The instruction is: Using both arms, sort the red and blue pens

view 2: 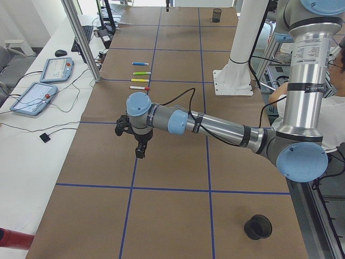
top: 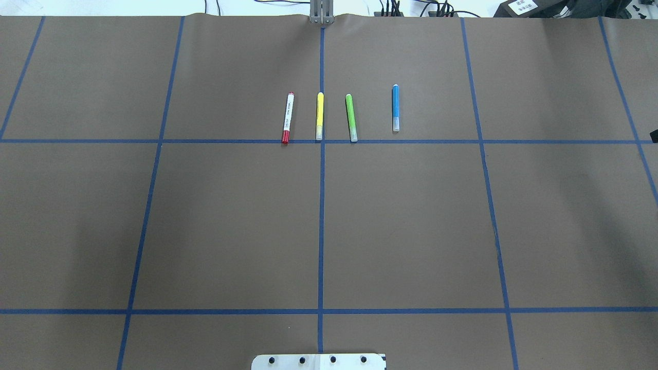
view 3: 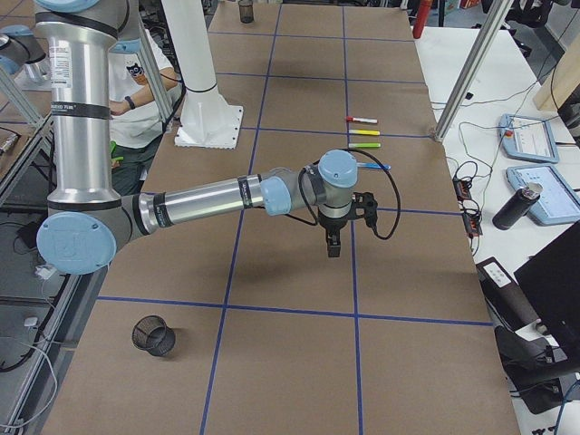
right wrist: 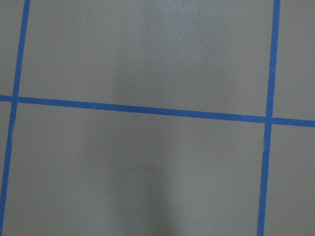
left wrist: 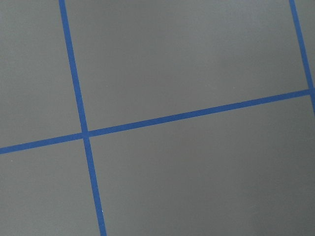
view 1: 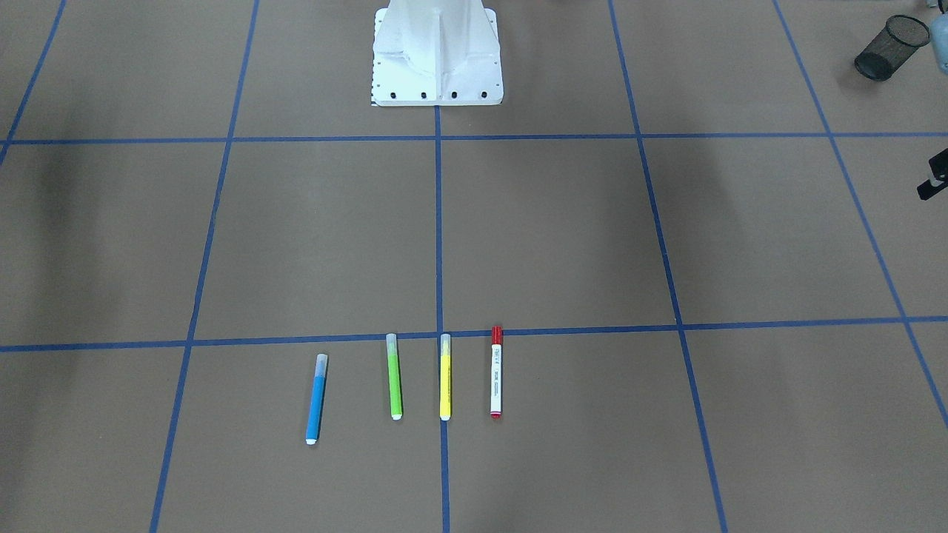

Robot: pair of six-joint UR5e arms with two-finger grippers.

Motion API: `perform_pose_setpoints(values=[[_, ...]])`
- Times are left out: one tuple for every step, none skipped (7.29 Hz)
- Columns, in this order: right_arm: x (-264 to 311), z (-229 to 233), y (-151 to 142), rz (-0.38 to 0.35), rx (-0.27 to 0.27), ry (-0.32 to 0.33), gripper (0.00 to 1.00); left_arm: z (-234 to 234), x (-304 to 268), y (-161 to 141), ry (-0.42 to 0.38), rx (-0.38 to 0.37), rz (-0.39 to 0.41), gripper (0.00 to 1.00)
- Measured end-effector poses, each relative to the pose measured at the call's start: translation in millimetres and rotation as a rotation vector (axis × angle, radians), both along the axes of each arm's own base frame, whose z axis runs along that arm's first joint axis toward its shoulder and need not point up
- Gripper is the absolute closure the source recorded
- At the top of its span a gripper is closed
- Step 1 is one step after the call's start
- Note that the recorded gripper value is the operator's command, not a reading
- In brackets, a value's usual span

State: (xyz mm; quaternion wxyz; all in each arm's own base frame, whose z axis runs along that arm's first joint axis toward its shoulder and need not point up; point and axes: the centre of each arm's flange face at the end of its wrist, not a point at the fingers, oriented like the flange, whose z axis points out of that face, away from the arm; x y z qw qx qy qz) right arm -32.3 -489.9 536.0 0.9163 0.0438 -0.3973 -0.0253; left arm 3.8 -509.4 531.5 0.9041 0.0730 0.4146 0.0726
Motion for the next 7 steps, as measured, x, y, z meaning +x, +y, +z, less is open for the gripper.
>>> perform_pose_setpoints(values=[[-0.1,0.1,0.1,0.0,0.0,0.0,0.0,1.3,0.1,-0.1,0.0,-0.004,0.0,0.01],[-0.2,0.1,0.1,0.0,0.0,0.0,0.0,2.7,0.1,-0.2,0.001,-0.008,-0.001,0.01],[-0.3,0.1,0.1,-0.001,0.0,0.0,0.0,1.9,0.1,-0.1,0.001,-0.007,-0.001,0.01],[-0.3,0.1,0.1,-0.001,0.0,0.0,0.0,2.3,0.1,-0.2,0.001,-0.007,-0.001,0.01],[-0.6,0.1,0.2,-0.001,0.0,-0.001,0.0,3.5,0.1,-0.4,0.0,-0.009,-0.001,0.01],[-0.8,0.0,0.2,-0.002,0.0,-0.001,0.0,4.7,0.1,-0.5,-0.001,-0.011,-0.001,0.01],[-1.0,0.1,0.2,-0.002,-0.001,-0.001,0.0,5.3,0.0,0.7,-0.001,-0.012,-0.001,0.01]])
